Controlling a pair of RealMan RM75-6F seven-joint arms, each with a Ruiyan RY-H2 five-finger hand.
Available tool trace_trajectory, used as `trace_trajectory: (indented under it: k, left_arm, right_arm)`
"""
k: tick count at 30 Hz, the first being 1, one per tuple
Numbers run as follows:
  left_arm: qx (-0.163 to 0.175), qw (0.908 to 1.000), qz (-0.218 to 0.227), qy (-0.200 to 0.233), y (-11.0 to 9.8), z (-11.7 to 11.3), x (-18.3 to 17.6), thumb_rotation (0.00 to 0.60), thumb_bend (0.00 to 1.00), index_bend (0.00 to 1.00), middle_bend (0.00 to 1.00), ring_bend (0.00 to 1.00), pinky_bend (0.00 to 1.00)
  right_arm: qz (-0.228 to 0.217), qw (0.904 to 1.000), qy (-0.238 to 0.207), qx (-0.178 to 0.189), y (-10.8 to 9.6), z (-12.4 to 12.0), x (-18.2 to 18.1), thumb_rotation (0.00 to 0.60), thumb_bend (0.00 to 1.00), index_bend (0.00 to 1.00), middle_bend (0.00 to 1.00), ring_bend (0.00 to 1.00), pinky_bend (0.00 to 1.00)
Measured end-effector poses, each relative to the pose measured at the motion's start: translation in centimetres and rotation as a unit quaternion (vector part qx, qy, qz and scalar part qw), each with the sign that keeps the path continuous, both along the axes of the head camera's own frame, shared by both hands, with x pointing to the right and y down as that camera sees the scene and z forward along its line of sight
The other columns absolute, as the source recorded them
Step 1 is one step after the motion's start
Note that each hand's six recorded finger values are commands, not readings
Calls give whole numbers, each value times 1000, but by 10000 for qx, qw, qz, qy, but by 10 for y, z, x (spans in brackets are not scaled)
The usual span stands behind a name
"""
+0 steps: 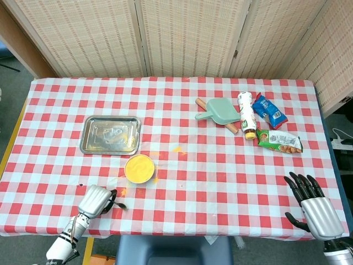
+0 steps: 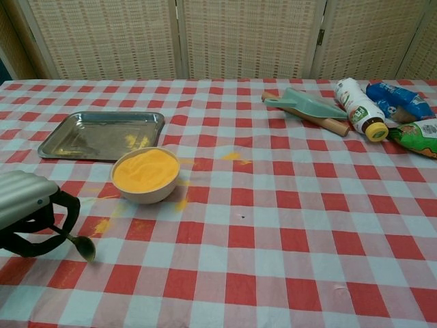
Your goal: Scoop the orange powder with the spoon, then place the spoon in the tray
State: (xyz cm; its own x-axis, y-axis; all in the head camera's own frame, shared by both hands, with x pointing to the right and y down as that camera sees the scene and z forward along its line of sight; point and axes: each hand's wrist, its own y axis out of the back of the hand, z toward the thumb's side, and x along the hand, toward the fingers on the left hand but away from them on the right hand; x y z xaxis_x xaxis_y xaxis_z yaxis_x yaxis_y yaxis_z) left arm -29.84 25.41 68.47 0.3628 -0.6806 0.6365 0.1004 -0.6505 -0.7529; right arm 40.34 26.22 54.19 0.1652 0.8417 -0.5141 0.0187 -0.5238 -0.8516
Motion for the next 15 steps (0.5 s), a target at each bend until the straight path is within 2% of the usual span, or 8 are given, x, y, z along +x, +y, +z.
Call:
trace_trajectory:
  k: [8,15]
  left_arm:
    - [299,9988,-257,273,-31,-17,12,600,474,702,1000,1000,1000]
    - [991,9930,-490,418,-59,-22,26,600,480,749,1000,1000,1000]
  right_arm:
    - [40,10000,-25,10,-2,-2,3,600,168,0,0,0,0]
    - [119,9999,-26,35,-4,-3,7,600,169,0,0,0,0]
